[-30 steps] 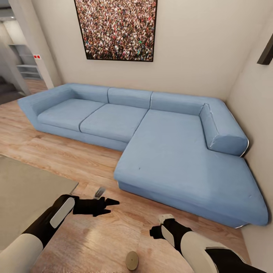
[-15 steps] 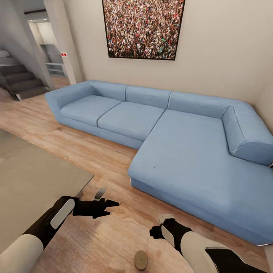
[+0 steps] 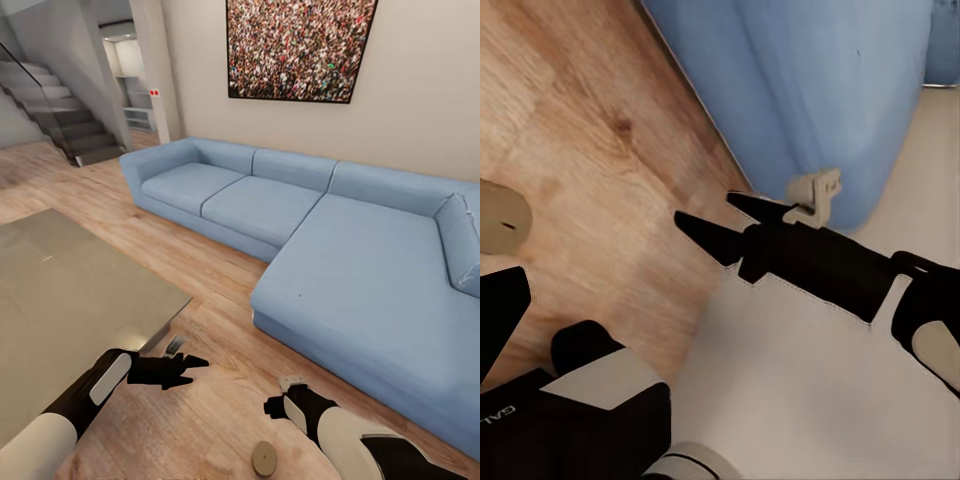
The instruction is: Place each of the two pumpkins and all three candles from the living room inside a cabinet in the living room (use any cabinet), then make sure every cabinet is closed, and position the cauldron so it is next to a table in the living room.
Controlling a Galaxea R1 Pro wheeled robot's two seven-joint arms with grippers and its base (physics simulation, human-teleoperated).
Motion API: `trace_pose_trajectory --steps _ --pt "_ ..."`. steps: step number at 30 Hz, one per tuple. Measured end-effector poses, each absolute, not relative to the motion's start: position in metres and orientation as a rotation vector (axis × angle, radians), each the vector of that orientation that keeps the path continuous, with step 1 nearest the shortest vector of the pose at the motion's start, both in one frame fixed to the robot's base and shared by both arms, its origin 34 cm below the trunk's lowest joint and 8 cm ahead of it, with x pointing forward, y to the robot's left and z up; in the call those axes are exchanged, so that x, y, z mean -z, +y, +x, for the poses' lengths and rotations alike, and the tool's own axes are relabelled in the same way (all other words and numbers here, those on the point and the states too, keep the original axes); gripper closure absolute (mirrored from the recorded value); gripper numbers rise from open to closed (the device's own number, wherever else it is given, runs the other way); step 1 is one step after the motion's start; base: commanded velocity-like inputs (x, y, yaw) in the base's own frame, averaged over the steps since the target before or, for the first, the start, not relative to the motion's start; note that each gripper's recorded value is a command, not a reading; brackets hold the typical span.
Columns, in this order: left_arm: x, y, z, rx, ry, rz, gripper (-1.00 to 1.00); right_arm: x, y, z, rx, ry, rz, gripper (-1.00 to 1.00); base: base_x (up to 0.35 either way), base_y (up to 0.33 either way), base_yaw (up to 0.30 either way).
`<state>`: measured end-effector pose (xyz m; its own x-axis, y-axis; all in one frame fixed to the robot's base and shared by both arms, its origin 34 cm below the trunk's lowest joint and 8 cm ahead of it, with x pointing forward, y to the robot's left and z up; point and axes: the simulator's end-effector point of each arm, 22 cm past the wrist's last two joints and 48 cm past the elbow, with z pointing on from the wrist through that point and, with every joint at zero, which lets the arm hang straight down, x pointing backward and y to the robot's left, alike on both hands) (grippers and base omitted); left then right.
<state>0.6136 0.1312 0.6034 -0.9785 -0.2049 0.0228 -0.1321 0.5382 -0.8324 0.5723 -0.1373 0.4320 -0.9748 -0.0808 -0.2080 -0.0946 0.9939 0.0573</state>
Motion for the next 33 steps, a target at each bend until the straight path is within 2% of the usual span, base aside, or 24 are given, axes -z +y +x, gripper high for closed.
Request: trace_pose_trajectory --steps 14,28,33 --pt "-0.577 0.13 0.61 1.449 2.683 -0.294 -1.0 -0.406 -0.142 0.574 -0.07 2.903 -0.117 -1.0 0.0 0.0 0.277" --pt "-0.556 0.105 0.594 1.524 2.685 -0.216 -1.0 -0.377 -0.146 0.57 -0.062 2.899 -0.093 -1.0 0.0 0.0 0.014" --pt "-0.605 0.081 0.628 1.637 2.522 -0.088 -1.0 -0.366 -0.146 0.568 -0.059 2.901 -0.091 -1.0 0.0 0.0 0.0"
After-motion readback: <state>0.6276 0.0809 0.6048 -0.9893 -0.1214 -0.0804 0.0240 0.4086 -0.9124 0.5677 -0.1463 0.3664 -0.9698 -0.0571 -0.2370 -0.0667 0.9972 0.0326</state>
